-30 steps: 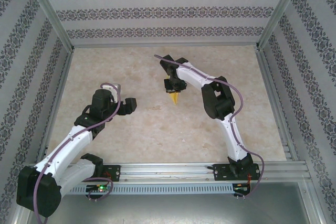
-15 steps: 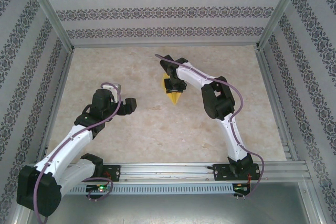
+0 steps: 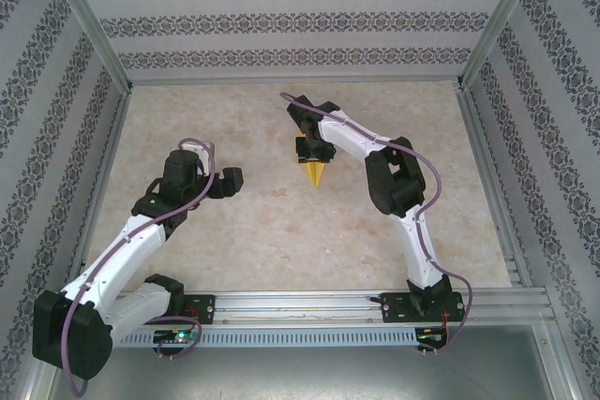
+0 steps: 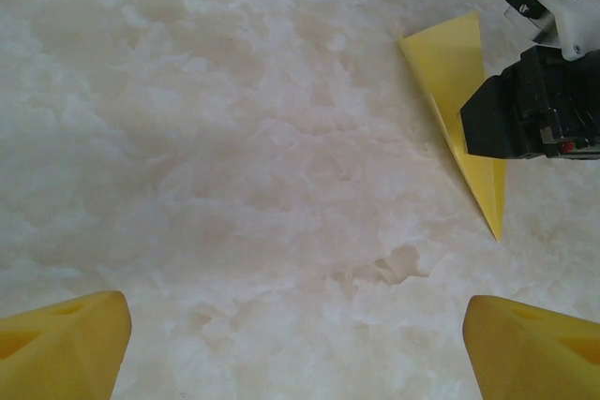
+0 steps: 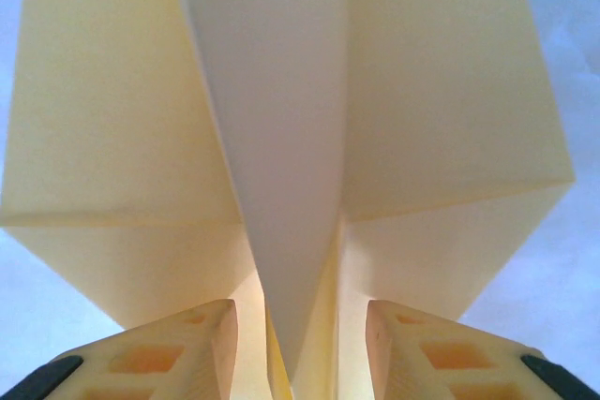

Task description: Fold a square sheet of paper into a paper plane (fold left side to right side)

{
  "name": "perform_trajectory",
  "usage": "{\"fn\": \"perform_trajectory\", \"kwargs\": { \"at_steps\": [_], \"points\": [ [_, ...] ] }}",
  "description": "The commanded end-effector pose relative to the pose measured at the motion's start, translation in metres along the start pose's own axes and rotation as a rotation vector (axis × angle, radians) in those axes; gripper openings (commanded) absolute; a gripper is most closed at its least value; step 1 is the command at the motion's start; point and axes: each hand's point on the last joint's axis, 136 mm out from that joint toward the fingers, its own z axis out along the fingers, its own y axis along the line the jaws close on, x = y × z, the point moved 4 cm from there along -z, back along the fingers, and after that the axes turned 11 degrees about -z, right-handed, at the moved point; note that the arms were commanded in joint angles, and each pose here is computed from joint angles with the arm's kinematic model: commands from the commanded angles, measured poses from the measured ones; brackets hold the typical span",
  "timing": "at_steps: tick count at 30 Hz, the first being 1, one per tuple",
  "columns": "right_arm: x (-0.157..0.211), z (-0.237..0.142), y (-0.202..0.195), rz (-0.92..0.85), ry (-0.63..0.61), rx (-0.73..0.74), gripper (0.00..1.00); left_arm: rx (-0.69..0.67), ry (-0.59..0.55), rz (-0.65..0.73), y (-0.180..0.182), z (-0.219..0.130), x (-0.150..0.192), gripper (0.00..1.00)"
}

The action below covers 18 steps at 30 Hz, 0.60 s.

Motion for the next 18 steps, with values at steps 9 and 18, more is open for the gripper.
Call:
{"fn": "perform_trajectory", "kwargs": {
  "at_steps": [9,18],
  "points": [
    [0.011,-0.059,0.004,-0.028,-0.100,0.000,0.46,0.006,-0.026,-0.035,0.000,-0.011,-0.018,0.95],
    [0.051,-0.120,-0.031,-0.090,-0.258,0.013,0.60,-0.080,-0.105,-0.089,0.031,-0.021,-0.028,1.00]
  ]
}}
